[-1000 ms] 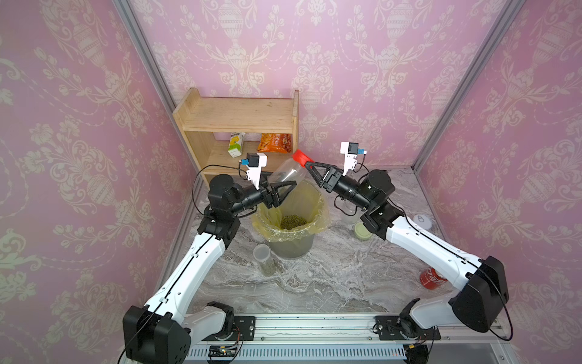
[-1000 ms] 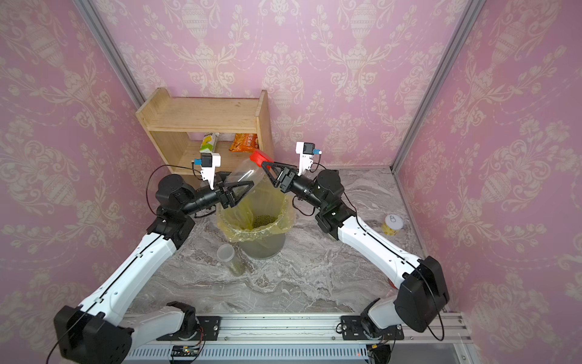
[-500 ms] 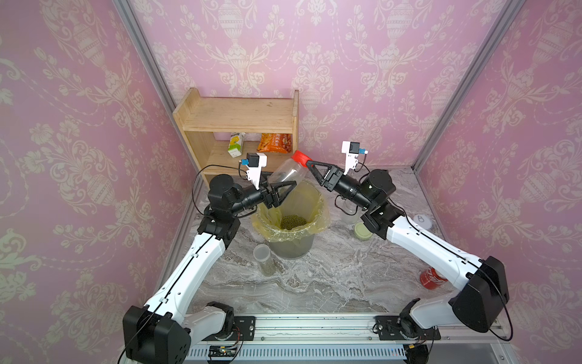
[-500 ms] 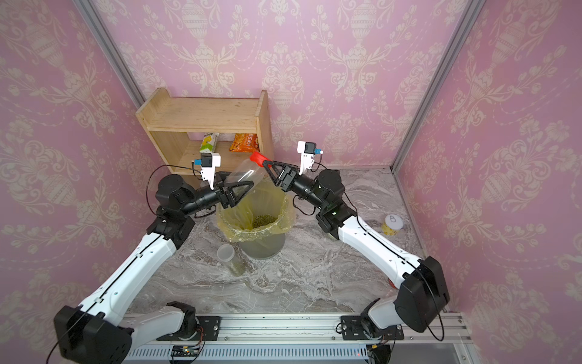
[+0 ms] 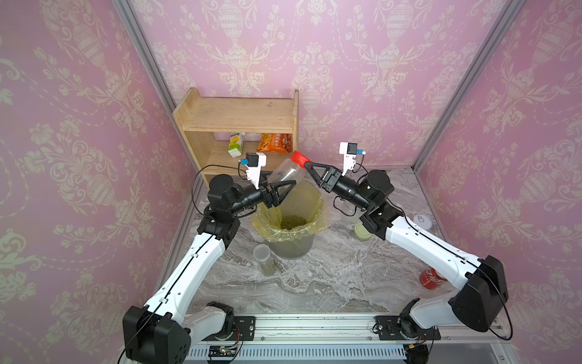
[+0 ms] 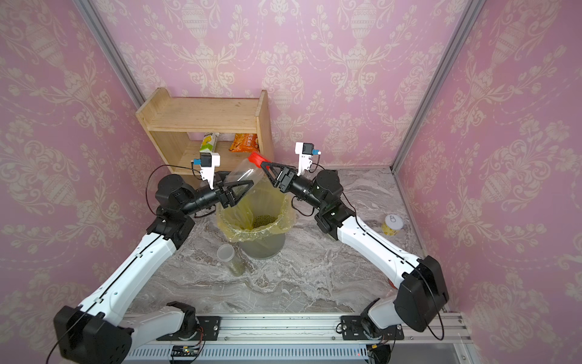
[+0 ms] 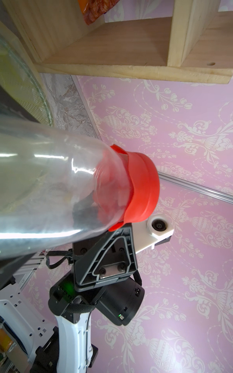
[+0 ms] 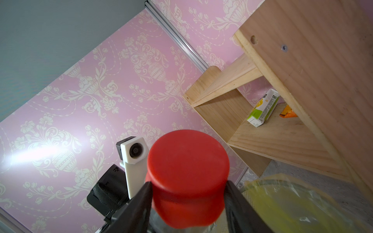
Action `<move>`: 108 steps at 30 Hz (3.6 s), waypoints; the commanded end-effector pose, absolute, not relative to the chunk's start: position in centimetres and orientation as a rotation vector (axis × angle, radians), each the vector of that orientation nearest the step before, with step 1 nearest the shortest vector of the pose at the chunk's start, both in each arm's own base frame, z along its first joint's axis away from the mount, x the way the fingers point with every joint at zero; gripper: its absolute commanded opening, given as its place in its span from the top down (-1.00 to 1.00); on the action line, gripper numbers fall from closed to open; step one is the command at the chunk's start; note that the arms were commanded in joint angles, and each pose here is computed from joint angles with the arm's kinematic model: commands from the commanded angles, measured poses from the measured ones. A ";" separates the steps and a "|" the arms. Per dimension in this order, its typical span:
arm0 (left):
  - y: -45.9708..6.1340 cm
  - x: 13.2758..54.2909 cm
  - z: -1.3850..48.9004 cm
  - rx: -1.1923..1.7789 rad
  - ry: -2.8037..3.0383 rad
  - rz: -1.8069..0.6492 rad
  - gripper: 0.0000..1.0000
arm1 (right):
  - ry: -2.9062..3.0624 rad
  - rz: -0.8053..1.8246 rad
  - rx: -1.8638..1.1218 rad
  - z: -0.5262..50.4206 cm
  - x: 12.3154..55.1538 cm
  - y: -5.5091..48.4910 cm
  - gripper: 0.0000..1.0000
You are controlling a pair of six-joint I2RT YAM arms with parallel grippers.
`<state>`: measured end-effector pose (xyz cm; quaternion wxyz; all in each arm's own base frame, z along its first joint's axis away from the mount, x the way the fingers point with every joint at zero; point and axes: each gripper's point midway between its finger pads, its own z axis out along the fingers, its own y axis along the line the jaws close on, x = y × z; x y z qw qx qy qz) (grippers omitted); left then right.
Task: Empty moldy mung beans from jars
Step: Unscrew the lid from the jar.
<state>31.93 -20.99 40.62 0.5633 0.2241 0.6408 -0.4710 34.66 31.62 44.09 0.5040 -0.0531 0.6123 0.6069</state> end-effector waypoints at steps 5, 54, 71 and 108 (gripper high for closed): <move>-20.8 31.2 42.1 0.559 1.441 -1.075 0.17 | 1.460 1.451 -0.162 44.4 33.2 32.1 -0.15; -20.7 30.9 42.2 0.563 1.430 -1.068 0.18 | 1.376 1.454 -0.159 47.5 33.5 32.4 -1.00; -20.8 30.8 42.1 0.565 1.429 -1.080 0.18 | 1.390 1.478 -0.135 47.0 35.1 33.6 -0.92; -20.6 31.1 41.8 0.557 1.443 -1.057 0.18 | 1.374 1.535 -0.159 47.9 35.3 34.6 -0.78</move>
